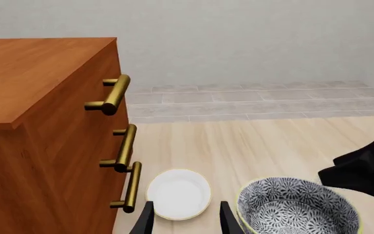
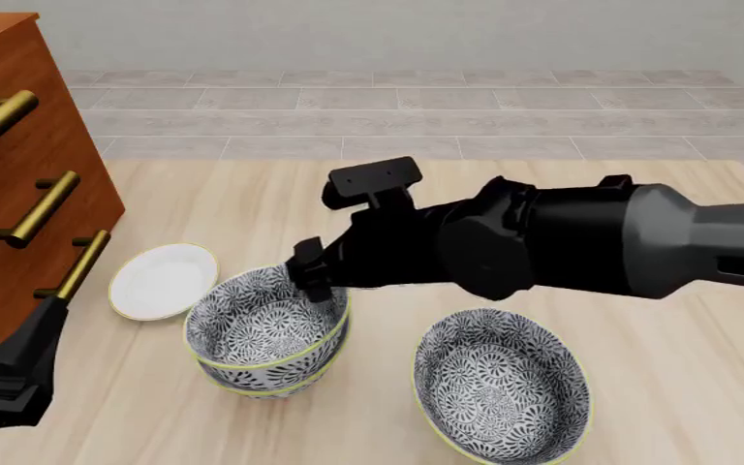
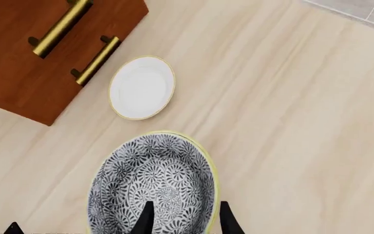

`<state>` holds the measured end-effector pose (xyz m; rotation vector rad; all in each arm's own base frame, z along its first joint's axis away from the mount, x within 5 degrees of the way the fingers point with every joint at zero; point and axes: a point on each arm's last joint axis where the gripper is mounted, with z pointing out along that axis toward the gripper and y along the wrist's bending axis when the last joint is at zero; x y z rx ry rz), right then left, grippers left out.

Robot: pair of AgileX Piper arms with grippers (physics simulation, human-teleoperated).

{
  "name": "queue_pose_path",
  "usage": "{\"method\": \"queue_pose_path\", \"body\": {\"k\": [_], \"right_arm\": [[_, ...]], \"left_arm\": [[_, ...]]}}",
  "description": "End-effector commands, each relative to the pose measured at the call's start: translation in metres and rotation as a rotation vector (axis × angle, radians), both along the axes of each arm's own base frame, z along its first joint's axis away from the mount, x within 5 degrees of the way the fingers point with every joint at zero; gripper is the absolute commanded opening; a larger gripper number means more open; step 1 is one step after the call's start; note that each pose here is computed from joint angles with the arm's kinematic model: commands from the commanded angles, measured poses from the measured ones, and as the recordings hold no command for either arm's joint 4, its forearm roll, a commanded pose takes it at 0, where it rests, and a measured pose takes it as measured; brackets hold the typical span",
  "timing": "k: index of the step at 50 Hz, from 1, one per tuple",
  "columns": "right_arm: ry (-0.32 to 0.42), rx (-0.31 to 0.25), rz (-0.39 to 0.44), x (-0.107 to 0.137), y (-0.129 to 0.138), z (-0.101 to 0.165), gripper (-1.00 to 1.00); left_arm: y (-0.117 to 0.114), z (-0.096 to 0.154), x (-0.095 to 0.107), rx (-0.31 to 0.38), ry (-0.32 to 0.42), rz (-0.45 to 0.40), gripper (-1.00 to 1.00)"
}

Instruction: Stack the bowl at the front on the bowl in the middle.

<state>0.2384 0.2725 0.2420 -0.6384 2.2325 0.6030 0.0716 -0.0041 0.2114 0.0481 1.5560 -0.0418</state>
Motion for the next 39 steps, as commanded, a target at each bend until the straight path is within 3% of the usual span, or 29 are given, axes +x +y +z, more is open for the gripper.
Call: {"method": "queue_pose_path", "body": {"k": [1, 16, 39], "right_arm": [[-0.040, 0.020, 0.019, -0.009, -0.007, 0.025, 1.00], [-0.100, 0.054, 0.058, -0.029, -0.018, 0.055, 1.00], [-0.241, 0.122, 0.081, -0.065, -0.067, 0.100, 1.00]], "left_arm": [[0.000, 0.000, -0.001, -0.004, -0.002, -0.003, 1.00], [0.000, 0.000, -0.006, -0.013, -0.021, -0.011, 1.00], [0.001, 0.000, -0.002, -0.016, -0.010, 0.007, 1.00]]}}
